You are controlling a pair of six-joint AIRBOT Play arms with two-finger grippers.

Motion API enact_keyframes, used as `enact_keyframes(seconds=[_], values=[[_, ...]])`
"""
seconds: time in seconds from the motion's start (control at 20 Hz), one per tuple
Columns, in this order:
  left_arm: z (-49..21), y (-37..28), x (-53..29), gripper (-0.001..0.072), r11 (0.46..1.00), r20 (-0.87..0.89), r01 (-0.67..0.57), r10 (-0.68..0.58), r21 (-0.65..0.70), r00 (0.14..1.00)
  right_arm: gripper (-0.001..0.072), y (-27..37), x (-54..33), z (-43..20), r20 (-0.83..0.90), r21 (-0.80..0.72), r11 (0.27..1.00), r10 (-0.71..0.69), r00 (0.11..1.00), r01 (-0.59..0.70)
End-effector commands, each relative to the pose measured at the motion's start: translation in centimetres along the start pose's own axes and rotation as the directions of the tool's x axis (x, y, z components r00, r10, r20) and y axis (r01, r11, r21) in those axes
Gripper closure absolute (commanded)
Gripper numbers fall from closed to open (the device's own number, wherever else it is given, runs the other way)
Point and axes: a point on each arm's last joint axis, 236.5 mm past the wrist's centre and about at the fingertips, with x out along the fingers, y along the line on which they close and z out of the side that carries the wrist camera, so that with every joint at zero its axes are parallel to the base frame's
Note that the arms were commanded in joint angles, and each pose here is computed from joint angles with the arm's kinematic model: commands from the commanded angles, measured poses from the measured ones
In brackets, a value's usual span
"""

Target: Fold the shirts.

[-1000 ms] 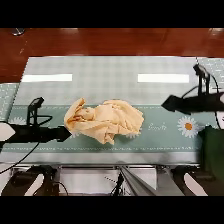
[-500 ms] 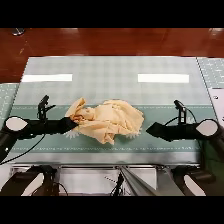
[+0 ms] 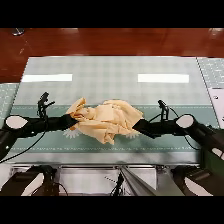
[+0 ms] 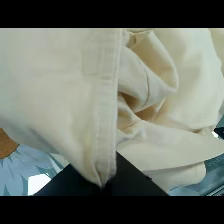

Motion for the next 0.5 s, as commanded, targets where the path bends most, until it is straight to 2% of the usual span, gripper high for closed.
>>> enact_keyframes(seconds=[0.0,0.05,0.1,0.15,0.2,0.35,0.45], values=[[0.1,0.0,0.0,0.0683,1.0,0.002,0.002,-0.002,0.003,1.0,0.0116,1.7,1.7,1.1,-0.022,0.046,0.997,0.067,0.998,-0.066],[0.1,-0.1,0.0,0.0683,1.0,0.002,0.002,-0.002,0.003,1.0,0.0173,2.1,2.0,1.0,-0.038,0.054,0.995,0.087,0.995,-0.085],[0.1,-0.1,0.0,0.0683,1.0,0.002,0.002,-0.002,0.004,1.0,0.0321,2.5,2.3,0.8,-0.06,0.043,0.994,0.104,0.993,-0.101],[0.1,-0.1,0.0,0.0683,1.0,0.002,0.002,-0.002,0.004,1.0,0.0544,2.8,2.4,0.6,-0.079,0.011,0.993,0.117,0.99,-0.116],[0.1,-0.1,0.0,0.0683,1.0,0.004,0.002,-0.002,0.004,1.0,0.0693,3.3,2.3,0.4,-0.097,-0.048,0.99,0.126,0.987,-0.131],[3.4,-2.3,-2.1,0.0683,0.998,0.077,0.033,-0.037,0.061,0.996,0.0693,6.0,-0.2,2.9,-0.106,-0.225,0.964,0.119,0.987,-0.14],[9.2,-8.2,-7.1,0.0684,0.971,0.233,0.103,-0.153,0.214,0.96,0.0694,10.2,-5.9,8.6,-0.002,-0.354,0.929,0.118,0.993,-0.111]])
